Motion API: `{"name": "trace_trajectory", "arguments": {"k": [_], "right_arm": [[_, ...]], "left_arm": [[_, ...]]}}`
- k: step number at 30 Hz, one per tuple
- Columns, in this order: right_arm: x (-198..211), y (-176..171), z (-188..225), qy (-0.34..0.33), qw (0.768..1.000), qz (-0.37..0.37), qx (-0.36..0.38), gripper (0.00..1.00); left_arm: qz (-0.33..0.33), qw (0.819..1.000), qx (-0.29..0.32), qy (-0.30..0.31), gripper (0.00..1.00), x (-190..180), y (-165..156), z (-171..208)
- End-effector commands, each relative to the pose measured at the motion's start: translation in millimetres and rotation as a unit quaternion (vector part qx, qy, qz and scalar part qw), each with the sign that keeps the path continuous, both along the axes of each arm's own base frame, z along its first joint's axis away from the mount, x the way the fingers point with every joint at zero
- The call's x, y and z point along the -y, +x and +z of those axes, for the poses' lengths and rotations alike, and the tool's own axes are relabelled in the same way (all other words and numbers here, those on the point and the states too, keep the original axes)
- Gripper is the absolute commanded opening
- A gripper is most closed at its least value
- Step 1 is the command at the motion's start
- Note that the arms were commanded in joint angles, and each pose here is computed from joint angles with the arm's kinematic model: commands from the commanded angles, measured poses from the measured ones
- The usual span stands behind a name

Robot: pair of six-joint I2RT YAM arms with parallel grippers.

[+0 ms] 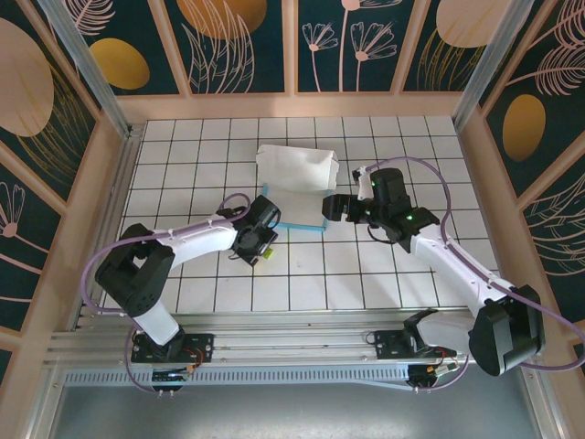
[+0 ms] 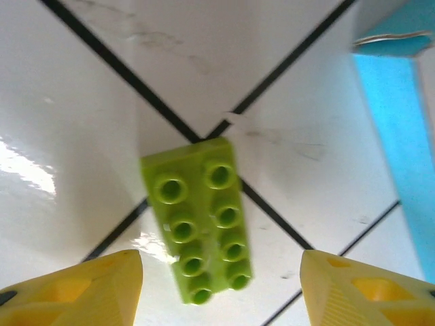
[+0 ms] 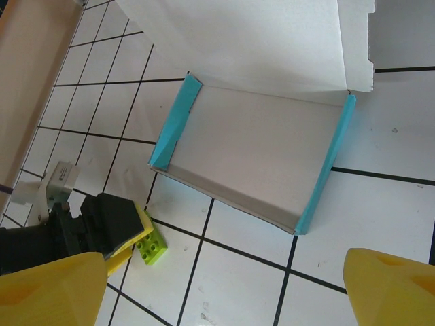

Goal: Fold the paper box

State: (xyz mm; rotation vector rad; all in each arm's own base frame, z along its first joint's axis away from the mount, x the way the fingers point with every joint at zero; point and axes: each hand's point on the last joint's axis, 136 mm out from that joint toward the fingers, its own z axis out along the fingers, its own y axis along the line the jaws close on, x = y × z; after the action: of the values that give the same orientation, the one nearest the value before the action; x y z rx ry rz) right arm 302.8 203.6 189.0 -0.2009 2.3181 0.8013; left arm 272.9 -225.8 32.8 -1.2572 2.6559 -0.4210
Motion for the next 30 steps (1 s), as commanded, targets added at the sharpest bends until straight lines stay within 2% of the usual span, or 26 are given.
{"name": "trace_trajectory", "arguments": {"k": [1,5,12,18,23,30], "right_arm": [[6,1,0,-0.004,1.0,-0.013,-0.001,0.91],[6,1,0,-0.006,1.0,-0.013,0.001,0.91],[7,-2,3,-0.009,1.0,-0.004,0.004,0.91],[-15,-29,5,0.011,0.995,0.102,-0.015,0.91],[-20,-38,-1,0.019,0.992,0.118,-0.049,0.92],[-22,-41,3,0.031,0.991,0.12,-0.047,0.99]], "left_arm": [[-0.009,0.999,-0.016,0.029,0.63,-7,-3,-6],[-0.009,0.998,-0.045,0.037,0.63,-9,-11,-21],[-0.019,0.996,-0.031,0.082,0.61,-16,2,-21],[-0.034,0.994,-0.052,0.09,0.49,-19,-7,-31],[-0.049,0.99,-0.077,0.111,0.48,-26,-16,-43],[-0.097,0.977,-0.106,0.158,0.5,-34,-20,-50]]}}
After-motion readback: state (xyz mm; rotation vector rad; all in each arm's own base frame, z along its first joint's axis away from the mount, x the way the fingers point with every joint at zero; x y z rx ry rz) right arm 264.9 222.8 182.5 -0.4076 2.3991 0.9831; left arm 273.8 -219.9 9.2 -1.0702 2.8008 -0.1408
